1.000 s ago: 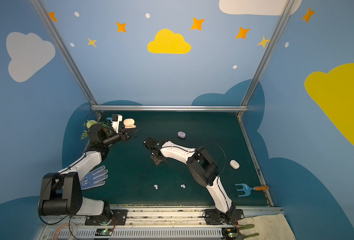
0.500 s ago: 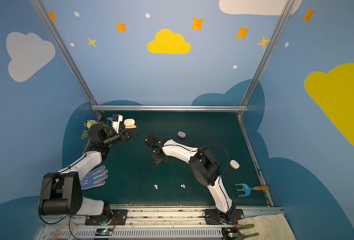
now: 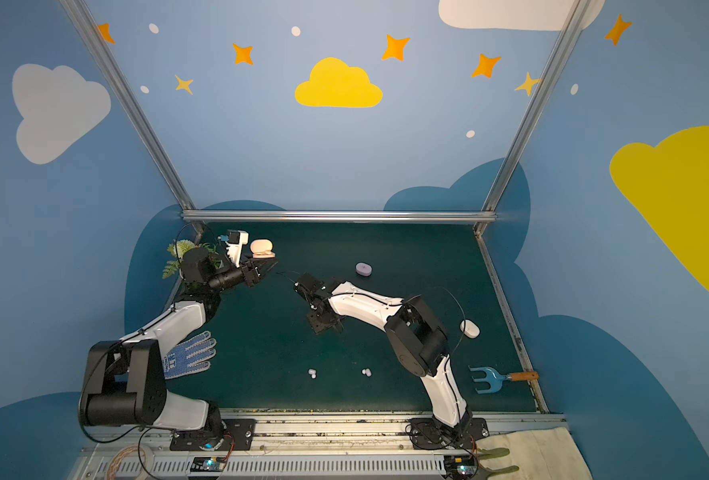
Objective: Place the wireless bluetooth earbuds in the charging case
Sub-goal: 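Close the right gripper on the white earbud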
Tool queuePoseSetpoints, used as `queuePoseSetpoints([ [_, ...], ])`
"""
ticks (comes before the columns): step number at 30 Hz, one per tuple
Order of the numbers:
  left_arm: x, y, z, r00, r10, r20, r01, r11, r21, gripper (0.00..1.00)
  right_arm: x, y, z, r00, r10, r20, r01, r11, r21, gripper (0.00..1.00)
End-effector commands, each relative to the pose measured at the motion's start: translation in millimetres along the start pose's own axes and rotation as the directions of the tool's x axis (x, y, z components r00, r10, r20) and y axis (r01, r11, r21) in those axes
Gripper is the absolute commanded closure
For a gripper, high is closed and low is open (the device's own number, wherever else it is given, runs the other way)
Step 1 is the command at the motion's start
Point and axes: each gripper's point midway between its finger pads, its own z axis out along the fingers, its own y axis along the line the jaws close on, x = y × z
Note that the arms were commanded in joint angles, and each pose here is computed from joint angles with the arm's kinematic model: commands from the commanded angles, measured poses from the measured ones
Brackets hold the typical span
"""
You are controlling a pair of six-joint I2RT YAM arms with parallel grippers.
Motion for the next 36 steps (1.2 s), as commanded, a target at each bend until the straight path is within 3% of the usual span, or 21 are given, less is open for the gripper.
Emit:
queuePoseSetpoints([
  [1,-11.0,-4.6,1.0,0.999,0.035,0.013,-0.035,0.999,0.019,0.79,4.2,0.0,16.0,1.0,-0.017,-0.024,0.018,1.0,0.016,0.45],
  [26,-10.0,-0.2,3.5,1.0,0.03,0.004,-0.03,0.999,0.016,0.79,-8.9,-22.9,43.4,0.999,-0.04,-0.032,0.043,0.993,0.114,0.5],
  [36,-8.9,0.6,4.0,1.0,0.026,0.0,-0.026,1.0,0.017,0.79,-19.6,-31.5,20.5,1.0,-0.009,-0.007,0.01,0.994,0.106,0.5],
])
